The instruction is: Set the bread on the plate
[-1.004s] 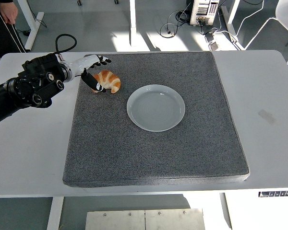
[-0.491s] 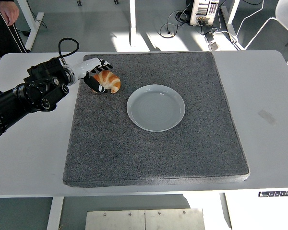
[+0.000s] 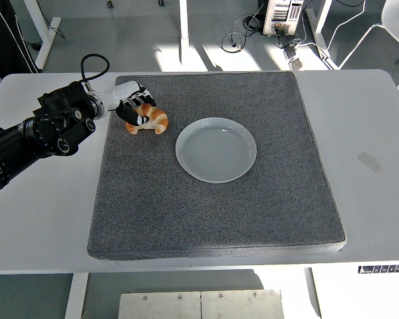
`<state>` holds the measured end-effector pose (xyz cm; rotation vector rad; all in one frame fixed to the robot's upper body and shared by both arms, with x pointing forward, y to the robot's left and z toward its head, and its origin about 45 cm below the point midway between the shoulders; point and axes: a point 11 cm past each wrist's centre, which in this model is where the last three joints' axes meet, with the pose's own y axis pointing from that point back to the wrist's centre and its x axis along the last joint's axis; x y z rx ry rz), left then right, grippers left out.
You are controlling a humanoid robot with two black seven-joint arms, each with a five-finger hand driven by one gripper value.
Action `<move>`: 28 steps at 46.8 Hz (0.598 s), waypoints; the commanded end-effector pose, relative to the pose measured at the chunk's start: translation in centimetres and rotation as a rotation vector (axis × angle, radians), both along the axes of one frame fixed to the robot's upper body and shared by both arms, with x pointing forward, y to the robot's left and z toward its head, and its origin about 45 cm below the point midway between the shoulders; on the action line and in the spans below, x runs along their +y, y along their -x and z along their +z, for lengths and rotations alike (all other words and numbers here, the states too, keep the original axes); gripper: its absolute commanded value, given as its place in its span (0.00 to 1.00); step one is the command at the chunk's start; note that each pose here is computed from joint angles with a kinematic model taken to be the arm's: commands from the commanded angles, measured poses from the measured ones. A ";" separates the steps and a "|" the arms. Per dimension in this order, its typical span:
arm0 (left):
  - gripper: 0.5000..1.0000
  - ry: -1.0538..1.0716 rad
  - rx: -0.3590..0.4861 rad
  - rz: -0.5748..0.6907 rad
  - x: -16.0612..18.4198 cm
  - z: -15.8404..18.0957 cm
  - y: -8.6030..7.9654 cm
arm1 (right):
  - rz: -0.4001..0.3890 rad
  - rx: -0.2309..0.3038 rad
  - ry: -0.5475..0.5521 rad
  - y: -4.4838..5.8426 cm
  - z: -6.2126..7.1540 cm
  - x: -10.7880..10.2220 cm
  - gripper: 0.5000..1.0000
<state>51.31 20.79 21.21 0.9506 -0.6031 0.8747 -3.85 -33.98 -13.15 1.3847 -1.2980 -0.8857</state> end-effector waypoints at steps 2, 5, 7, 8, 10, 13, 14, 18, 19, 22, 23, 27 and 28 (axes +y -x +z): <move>0.16 0.000 0.007 0.001 0.1 -0.4 0.2 | 0.001 0.000 0.000 0.0 0.0 0.0 1.00; 0.00 -0.005 0.006 -0.002 0.1 -0.4 0.2 | 0.001 0.000 0.000 0.0 0.0 0.0 1.00; 0.00 -0.003 0.002 -0.005 0.1 -0.3 0.1 | 0.001 0.000 0.000 0.0 0.0 0.0 1.00; 0.00 0.003 -0.003 -0.014 0.0 -0.1 0.1 | 0.001 0.000 0.000 0.0 0.0 0.0 1.00; 0.00 0.014 -0.016 -0.033 -0.3 0.2 0.0 | 0.001 0.000 0.000 0.0 0.0 0.0 1.00; 0.00 0.032 -0.033 -0.063 -0.8 0.7 0.0 | 0.001 0.000 0.000 0.0 0.0 0.0 1.00; 0.00 0.035 -0.038 -0.069 -0.9 0.9 -0.1 | 0.001 0.000 0.000 0.0 0.0 0.0 1.00; 0.00 0.043 -0.063 -0.083 -1.2 2.0 -0.5 | 0.001 0.000 0.000 0.0 0.0 0.0 1.00; 0.00 0.043 -0.069 -0.084 -1.3 2.4 -0.6 | 0.001 0.000 0.000 0.0 0.0 0.0 1.00; 0.00 0.048 -0.092 -0.094 -1.8 3.7 -1.1 | 0.001 0.000 0.000 0.0 0.0 0.0 1.00; 0.00 0.048 -0.102 -0.097 -2.0 4.3 -1.3 | 0.001 0.000 0.000 0.0 0.0 0.0 1.00; 0.00 0.056 -0.129 -0.120 -2.9 6.4 -1.8 | 0.001 0.000 0.000 0.0 0.0 0.0 1.00; 0.00 0.058 -0.136 -0.127 -3.2 6.9 -1.9 | 0.001 0.000 0.000 0.0 0.0 0.0 1.00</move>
